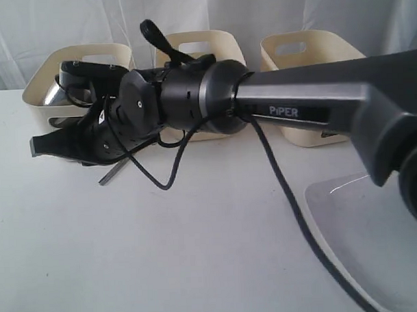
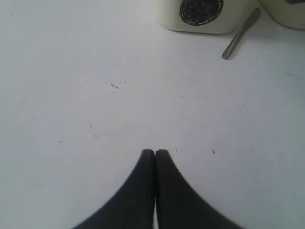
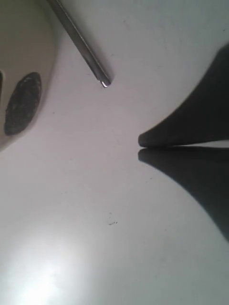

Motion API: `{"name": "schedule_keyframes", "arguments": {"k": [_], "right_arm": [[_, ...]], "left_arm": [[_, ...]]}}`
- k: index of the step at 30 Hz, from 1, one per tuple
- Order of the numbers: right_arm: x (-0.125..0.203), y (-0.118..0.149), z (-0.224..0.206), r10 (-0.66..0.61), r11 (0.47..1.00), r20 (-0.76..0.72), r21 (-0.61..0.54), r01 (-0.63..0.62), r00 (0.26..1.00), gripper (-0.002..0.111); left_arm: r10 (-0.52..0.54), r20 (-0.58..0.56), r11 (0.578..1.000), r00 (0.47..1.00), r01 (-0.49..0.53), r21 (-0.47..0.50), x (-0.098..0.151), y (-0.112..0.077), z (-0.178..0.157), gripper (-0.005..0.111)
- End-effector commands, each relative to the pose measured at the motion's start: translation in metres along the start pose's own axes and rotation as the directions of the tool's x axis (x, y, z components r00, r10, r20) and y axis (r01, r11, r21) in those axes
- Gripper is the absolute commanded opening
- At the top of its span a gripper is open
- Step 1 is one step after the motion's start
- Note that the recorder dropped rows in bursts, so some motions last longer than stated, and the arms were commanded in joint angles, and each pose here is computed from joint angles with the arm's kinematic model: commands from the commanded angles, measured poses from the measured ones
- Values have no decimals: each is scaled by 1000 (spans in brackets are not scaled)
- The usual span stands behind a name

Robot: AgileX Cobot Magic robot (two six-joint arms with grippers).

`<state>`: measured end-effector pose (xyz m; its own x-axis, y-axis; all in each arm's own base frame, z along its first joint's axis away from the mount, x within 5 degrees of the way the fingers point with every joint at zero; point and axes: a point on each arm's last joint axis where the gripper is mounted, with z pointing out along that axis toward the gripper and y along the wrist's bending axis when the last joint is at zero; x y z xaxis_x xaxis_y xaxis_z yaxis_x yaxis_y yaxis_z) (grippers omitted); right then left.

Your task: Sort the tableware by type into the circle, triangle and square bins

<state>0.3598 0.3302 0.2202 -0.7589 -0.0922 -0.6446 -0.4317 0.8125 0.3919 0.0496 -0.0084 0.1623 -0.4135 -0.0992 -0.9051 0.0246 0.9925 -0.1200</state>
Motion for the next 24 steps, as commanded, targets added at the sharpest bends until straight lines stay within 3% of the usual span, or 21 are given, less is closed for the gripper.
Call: {"name": "schedule_keyframes", "arguments": {"k": [1,16,24], "right_arm": [[4,1,17,-55,998,-58,1,55,997,0],[5,-14,86,-86,996,68,7,85,994,0],[8,-39,101,-50,998,84,38,47,995,0]], "left_arm": [[-2,0,1000,1000,2,9,1,0,0,0],[-2,0,1000,1000,2,9,1,0,0,0],[-2,0,1000,1000,2,9,1,0,0,0]]}}
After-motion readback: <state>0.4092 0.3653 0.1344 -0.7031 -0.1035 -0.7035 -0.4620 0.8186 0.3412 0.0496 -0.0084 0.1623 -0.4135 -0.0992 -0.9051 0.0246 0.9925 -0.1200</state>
